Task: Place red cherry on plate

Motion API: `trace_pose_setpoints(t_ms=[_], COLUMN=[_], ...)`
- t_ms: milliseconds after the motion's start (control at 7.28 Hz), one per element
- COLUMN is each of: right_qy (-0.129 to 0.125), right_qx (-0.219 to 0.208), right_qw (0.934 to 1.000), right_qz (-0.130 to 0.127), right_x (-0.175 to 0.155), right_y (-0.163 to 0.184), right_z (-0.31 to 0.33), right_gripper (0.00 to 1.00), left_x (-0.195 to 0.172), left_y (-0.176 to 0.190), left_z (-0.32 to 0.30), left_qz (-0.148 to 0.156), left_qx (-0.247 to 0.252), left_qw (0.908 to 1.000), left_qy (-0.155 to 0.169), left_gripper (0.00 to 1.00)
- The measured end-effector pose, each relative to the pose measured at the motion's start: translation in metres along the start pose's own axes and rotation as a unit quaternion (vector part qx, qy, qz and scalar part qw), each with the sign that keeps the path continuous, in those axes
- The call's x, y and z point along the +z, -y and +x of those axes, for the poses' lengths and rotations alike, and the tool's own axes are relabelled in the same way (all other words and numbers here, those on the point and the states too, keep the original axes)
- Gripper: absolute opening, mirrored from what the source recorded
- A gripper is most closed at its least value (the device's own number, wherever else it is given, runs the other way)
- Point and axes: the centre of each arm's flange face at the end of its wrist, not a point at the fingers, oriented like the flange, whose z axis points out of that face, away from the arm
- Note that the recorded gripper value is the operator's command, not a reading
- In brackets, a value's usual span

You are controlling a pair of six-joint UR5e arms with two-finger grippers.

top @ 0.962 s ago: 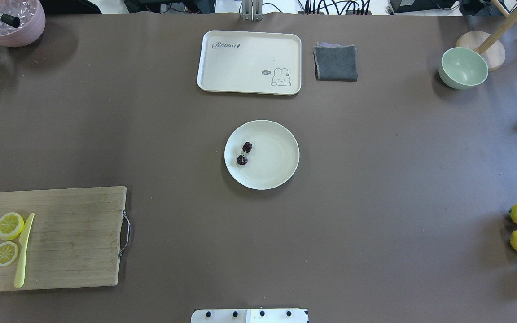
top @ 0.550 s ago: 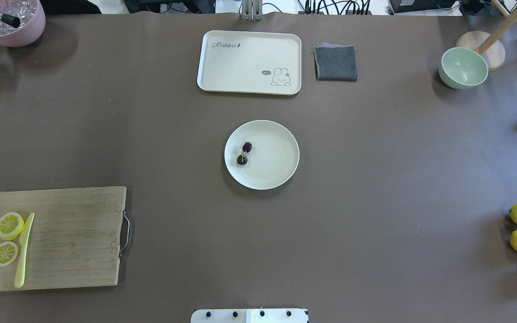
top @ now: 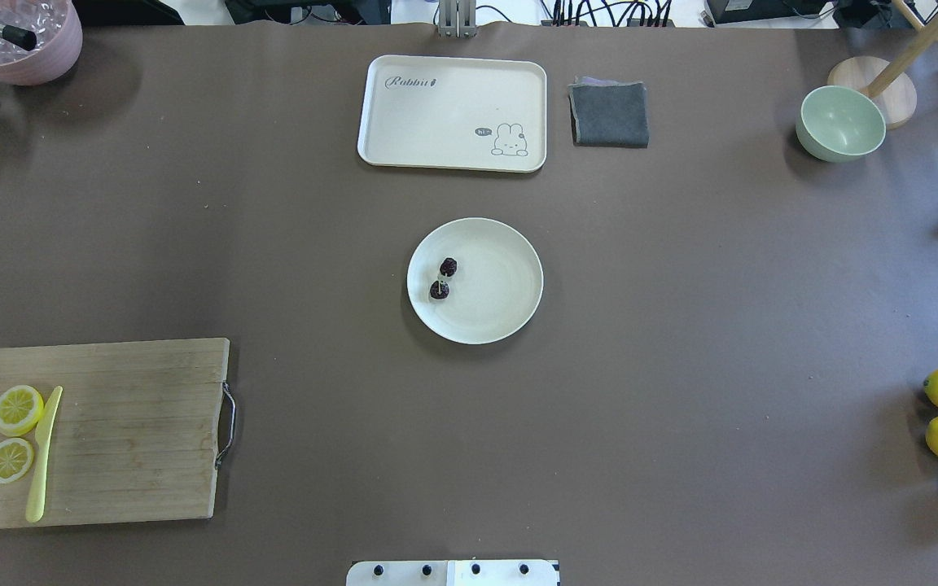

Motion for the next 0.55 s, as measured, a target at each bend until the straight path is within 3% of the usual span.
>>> trace_pose_setpoints(t_ms=[550], right_qy=[0.001], right_qx=[-0.002], right_qw=[1.0000], right_qz=[0.002], right_x=[-0.0013], right_y=[0.0000], right_z=[-0.0013], right_gripper=[1.00], left_x=[-0.0004], left_y=[0.0001], left_z=[0.0003], left_qz=[0.000], left_qx=[0.000], left_qw=[1.0000], left_qy=[0.000], left_gripper=[0.98])
